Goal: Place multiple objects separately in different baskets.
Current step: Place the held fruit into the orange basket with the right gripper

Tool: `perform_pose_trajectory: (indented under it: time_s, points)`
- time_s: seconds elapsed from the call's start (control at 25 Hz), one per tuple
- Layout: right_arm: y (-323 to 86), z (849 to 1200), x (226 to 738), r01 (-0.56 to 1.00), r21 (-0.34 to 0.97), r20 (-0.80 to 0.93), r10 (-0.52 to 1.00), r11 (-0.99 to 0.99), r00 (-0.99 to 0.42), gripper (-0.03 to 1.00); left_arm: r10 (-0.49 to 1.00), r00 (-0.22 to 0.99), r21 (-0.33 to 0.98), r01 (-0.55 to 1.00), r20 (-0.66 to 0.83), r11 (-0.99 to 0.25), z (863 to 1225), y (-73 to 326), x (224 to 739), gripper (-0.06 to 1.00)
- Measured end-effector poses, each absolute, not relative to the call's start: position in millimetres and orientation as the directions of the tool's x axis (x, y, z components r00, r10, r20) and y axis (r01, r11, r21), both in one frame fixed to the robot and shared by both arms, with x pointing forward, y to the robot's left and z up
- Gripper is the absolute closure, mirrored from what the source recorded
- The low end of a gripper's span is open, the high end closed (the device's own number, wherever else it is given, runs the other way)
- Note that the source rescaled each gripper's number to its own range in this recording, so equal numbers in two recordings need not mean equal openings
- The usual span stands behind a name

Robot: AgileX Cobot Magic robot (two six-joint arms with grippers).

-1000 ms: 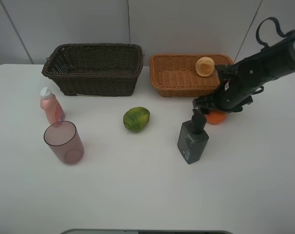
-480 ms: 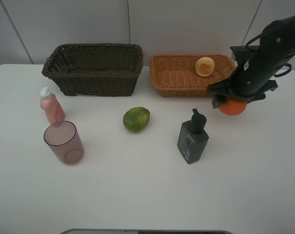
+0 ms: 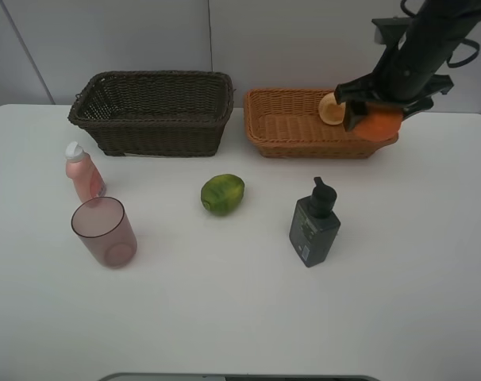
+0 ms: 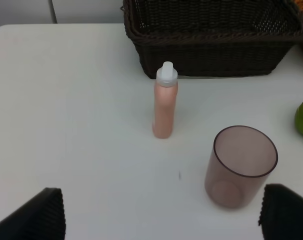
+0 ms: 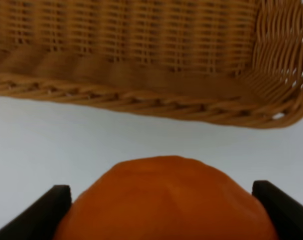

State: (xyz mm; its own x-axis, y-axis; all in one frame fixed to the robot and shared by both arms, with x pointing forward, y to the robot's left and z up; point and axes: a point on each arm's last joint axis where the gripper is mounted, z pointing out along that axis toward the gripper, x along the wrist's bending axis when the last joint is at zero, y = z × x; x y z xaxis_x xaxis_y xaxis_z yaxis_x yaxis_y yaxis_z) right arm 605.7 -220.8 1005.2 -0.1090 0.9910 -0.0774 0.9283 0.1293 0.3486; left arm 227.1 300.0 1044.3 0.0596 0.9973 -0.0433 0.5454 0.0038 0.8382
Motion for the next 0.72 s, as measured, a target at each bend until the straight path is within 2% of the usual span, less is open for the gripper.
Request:
perform_pose_trajectory:
  time_s: [0.44,0.72]
  points:
    - [-203.2,1005.3,681.7,0.914,0.382,-0.086,0.989,0.141,-0.116,0.4,0.997,0.06,0.838,0.545,-0.043,0.004,1044.3,300.0,227.1,-0.06]
    - [-189.5,977.7,708.8,0.918,0.372,-0.063,0.991,0.137,-0.122,0.4,0.997,0.06,0.838,0.545,-0.043,0.004,1044.3,300.0,227.1,-0.06]
